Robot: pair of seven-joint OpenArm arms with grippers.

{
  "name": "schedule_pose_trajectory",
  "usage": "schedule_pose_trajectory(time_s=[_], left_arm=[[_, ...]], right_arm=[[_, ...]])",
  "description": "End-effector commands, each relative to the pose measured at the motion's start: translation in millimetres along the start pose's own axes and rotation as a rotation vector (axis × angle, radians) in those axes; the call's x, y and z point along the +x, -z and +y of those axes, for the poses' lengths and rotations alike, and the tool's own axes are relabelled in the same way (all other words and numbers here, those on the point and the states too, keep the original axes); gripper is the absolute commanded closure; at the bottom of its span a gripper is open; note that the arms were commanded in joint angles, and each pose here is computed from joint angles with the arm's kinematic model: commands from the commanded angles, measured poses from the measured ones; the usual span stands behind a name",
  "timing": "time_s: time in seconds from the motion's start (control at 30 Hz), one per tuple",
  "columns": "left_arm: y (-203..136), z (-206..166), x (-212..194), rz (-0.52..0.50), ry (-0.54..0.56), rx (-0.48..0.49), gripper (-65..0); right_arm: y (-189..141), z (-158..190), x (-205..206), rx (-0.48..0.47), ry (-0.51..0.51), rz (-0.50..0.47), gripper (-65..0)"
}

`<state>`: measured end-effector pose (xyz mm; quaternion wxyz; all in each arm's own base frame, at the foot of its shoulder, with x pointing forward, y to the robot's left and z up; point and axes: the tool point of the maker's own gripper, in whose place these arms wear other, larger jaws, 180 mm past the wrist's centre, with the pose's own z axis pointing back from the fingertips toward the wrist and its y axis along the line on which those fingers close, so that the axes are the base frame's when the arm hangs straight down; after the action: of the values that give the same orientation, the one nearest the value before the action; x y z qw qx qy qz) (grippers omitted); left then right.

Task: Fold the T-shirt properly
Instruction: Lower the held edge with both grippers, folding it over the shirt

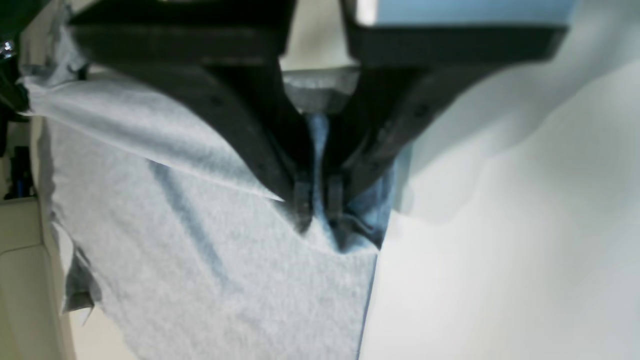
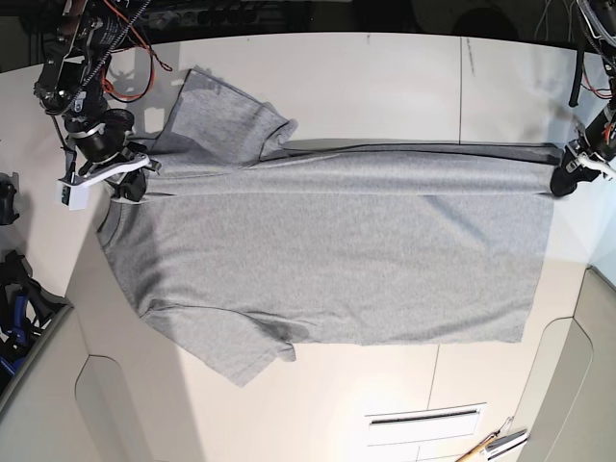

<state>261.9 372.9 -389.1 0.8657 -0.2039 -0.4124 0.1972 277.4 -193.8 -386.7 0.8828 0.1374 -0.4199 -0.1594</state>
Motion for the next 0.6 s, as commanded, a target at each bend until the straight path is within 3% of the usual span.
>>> schedule_pose_trajectory(time_s=[0.0, 0.13, 0.2, 0.3, 0.4, 0.47, 0.57], left_arm=[[-4.6, -3.4, 27.4, -0.064, 0.032, -0.012, 0.0], [-3.5, -2.1, 27.2, -0.052, 0.050, 0.001, 0.0], [-3.5, -2.1, 27.1, -0.052, 0.049, 0.000, -8.8], [-3.5, -2.1, 27.1, -0.052, 0.049, 0.000, -18.9], [-3.5, -2.1, 27.1, -0.052, 0.049, 0.000, -19.8], [-3.6, -2.1, 27.3, -0.052, 0.049, 0.001, -20.0], [-4.0, -1.7, 26.9, -0.045, 0.051, 0.002, -25.4]], right_arm=[[-1.8, -0.2, 18.4, -0.001, -0.017, -0.060, 0.0], [-1.9, -11.0, 15.5, -0.063, -0.077, -0.041, 0.0], [-1.9, -11.4, 16.3, -0.066, -0.077, -0.046, -0.3], [-2.2, -11.2, 20.0, -0.065, -0.078, -0.066, -18.1], [-2.2, -11.5, 20.3, -0.066, -0.080, -0.067, -30.6], [-2.3, -12.5, 19.9, -0.072, -0.088, -0.064, -32.2], [-2.9, -10.5, 21.5, -0.064, -0.095, -0.069, -32.1]])
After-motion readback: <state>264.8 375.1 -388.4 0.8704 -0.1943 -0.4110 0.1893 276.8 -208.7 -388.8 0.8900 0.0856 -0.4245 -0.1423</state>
